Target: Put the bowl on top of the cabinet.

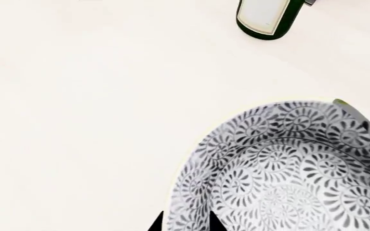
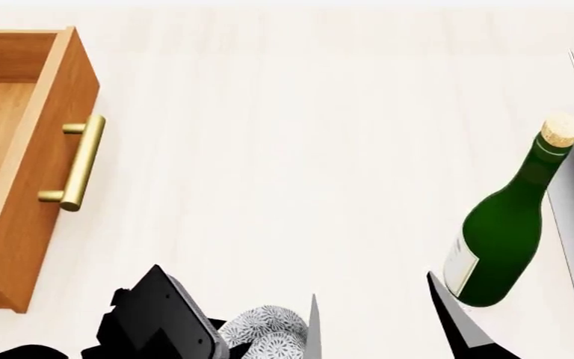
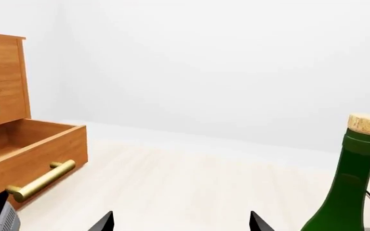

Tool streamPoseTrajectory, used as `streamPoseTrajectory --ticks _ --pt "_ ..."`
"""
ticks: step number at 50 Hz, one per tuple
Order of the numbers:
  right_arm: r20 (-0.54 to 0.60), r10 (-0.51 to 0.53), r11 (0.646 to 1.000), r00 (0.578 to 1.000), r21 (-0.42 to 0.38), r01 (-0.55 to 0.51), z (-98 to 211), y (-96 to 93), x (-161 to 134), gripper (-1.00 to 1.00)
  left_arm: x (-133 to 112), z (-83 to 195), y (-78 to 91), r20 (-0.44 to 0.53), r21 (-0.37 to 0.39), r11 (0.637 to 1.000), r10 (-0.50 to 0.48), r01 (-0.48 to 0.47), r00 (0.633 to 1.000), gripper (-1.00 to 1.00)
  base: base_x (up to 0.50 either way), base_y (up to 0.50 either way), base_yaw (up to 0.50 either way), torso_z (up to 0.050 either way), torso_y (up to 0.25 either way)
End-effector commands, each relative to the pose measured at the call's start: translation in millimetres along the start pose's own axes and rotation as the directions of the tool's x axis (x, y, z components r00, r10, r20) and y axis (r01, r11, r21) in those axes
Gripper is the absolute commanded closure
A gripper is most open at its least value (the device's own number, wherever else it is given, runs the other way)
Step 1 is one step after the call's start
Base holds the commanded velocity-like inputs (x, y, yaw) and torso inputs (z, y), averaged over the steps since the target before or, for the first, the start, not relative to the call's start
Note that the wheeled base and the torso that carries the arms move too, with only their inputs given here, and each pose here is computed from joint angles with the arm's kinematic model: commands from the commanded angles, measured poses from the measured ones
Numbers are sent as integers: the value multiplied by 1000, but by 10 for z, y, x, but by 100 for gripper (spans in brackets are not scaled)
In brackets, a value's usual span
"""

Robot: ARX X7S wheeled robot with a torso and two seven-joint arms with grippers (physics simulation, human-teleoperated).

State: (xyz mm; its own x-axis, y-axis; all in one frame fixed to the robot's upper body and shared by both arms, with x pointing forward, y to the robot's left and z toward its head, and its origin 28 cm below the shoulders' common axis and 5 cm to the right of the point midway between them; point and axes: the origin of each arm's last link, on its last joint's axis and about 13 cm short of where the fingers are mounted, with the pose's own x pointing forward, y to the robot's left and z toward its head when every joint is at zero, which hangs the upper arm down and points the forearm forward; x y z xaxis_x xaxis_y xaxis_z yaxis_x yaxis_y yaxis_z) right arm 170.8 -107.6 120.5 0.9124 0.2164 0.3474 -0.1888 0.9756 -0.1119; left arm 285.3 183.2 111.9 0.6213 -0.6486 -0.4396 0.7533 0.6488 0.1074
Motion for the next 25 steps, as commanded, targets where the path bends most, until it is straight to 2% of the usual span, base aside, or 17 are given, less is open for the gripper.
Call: streamPoseTrajectory --ticks 1,10,25 --pt "3 0 1000 1000 -4 0 9 0 4 -100 54 -157 -69 -63 -2 1000 -25 25 998 100 0 0 -3 0 0" --pt "4 0 1000 1000 -7 0 17 -3 13 -100 -18 -83 -33 -35 -2 1000 -4 4 999 100 1 -1 -2 0 -2" --pt "5 18 1000 1000 -4 -18 51 12 12 -100 -434 465 134 132 -34 996 90 -86 987 100 0 0 0 0 -1"
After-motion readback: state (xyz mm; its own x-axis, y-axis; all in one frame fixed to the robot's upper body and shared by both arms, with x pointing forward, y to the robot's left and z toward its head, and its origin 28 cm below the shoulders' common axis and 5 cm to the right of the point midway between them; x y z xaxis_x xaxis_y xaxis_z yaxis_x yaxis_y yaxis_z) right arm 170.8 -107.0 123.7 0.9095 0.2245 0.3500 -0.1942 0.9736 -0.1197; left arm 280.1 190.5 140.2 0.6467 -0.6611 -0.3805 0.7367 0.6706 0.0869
